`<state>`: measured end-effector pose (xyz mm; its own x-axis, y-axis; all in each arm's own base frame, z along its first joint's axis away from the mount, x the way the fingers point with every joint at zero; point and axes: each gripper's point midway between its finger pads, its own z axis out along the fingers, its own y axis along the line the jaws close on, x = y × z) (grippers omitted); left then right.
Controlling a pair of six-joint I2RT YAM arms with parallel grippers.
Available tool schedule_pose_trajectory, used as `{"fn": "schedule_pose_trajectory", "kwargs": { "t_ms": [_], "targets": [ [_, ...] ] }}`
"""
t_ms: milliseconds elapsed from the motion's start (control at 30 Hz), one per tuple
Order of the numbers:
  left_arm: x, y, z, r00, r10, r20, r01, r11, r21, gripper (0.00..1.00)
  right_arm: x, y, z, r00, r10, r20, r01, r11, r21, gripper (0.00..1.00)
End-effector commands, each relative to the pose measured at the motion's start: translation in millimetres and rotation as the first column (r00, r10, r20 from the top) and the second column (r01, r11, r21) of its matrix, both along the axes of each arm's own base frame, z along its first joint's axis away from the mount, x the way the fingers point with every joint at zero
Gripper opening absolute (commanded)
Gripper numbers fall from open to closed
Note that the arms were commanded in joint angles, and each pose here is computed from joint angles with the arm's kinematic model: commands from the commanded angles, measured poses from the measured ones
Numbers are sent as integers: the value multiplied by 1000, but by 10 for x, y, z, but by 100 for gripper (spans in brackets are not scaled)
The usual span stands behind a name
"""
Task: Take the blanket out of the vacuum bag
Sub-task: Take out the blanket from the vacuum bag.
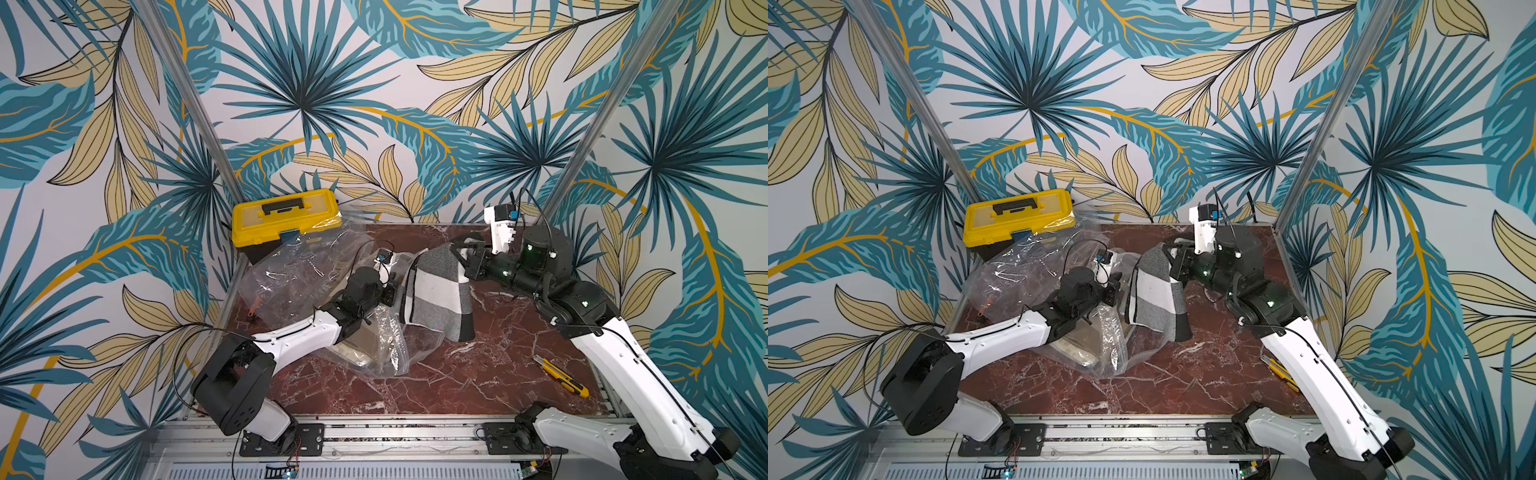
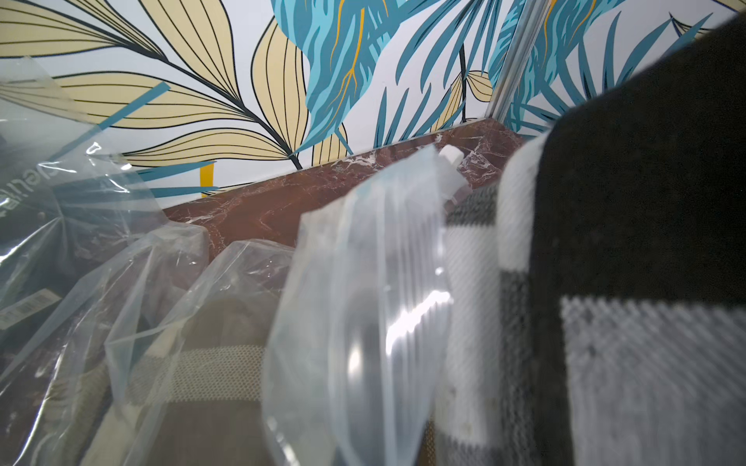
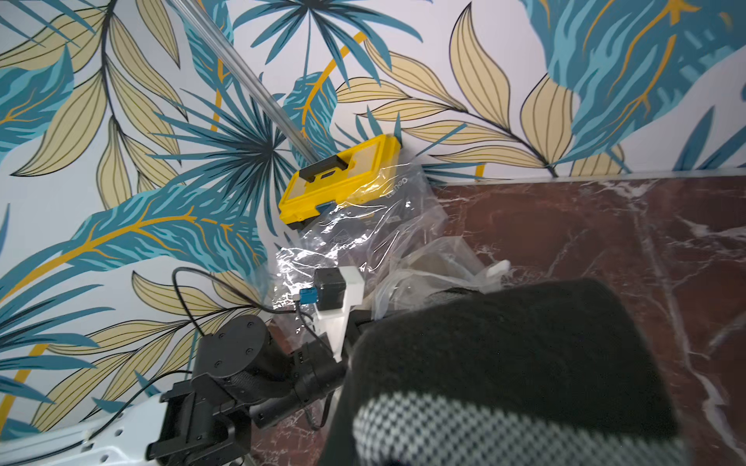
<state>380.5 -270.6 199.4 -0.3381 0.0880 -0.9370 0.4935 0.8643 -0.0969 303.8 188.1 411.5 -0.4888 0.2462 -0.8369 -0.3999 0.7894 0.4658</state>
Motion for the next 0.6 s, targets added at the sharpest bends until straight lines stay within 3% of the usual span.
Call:
{"fn": "schedule_pose_trajectory", "kwargs": {
  "t_ms": [0,200,567],
  "targets": [
    [-66,112,-55,999,23,-33,-23,1000,7,0,105,-256,96,994,-89,70,97,990,-107,0],
    [-143,176,-131,998,32,-60,-31,999,8,0,229,-662,203,966,-232,116,253,944,-213,0],
    [-253,212,-255,993,28,-111,-28,1000,-1,0,488,-1162,286,878,-416,236,477,801,-363,0]
  ]
}}
